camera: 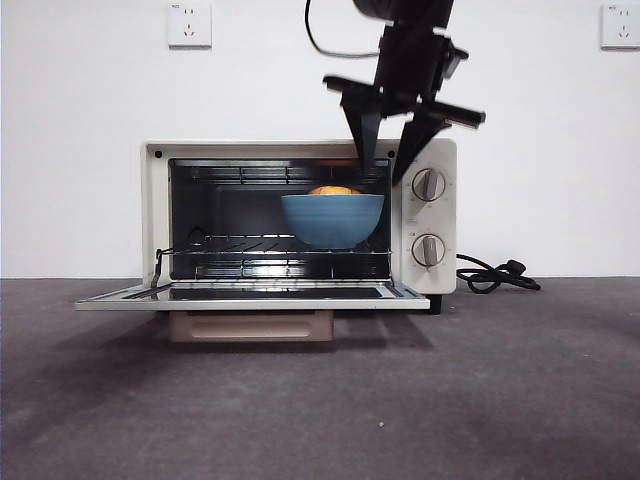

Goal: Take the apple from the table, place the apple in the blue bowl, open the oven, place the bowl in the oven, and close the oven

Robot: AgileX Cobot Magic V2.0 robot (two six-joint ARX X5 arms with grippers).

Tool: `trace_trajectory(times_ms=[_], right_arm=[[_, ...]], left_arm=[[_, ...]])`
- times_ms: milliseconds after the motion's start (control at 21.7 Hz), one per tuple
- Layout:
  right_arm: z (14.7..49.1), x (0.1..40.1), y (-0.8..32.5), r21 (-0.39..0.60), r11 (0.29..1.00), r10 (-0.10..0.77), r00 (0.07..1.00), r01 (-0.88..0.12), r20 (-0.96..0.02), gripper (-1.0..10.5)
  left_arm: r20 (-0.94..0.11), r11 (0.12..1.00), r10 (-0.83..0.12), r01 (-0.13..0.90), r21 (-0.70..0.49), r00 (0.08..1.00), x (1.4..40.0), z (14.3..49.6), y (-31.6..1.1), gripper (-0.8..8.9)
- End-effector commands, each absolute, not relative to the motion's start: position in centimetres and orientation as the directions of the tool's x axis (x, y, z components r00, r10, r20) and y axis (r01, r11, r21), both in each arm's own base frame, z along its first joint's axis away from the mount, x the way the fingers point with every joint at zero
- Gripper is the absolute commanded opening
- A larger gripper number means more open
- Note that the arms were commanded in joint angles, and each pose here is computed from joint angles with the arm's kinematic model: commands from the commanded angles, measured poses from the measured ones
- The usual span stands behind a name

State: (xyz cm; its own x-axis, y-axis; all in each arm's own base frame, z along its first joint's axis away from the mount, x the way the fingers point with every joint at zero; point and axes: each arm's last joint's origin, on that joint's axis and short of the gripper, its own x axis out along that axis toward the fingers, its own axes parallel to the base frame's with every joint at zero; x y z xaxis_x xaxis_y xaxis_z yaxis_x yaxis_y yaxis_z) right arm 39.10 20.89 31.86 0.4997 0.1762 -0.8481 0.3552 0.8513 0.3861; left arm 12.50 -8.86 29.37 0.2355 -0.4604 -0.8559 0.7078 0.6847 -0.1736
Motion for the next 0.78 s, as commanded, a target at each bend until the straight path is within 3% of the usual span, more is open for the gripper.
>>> trace_trajectory(times_ms=[46,461,783], right_arm=[[32.9,38.8,20.8,0.395,0.862,0.185,0.529,0.317,-0.828,1.9],[38.1,35.6,19.2,0.351,0.933,0.237,0.599,0.08,-0.765,1.9],[43.1,30.2,16.8,0.159,0.98,0.197,0.646,-0.118,-0.737,1.9]], left_arm=[[-0.858,0.672,-0.461,0.72,-0.17,0.227,12.4,29.1,-8.9,-0.05],[-0.827,0.677,-0.484,0.721,-0.148,0.286,13.0,29.4,-9.1,-0.05],[-0.768,0.74,-0.509,0.654,-0.159,0.389,14.6,29.9,-8.9,-0.05]])
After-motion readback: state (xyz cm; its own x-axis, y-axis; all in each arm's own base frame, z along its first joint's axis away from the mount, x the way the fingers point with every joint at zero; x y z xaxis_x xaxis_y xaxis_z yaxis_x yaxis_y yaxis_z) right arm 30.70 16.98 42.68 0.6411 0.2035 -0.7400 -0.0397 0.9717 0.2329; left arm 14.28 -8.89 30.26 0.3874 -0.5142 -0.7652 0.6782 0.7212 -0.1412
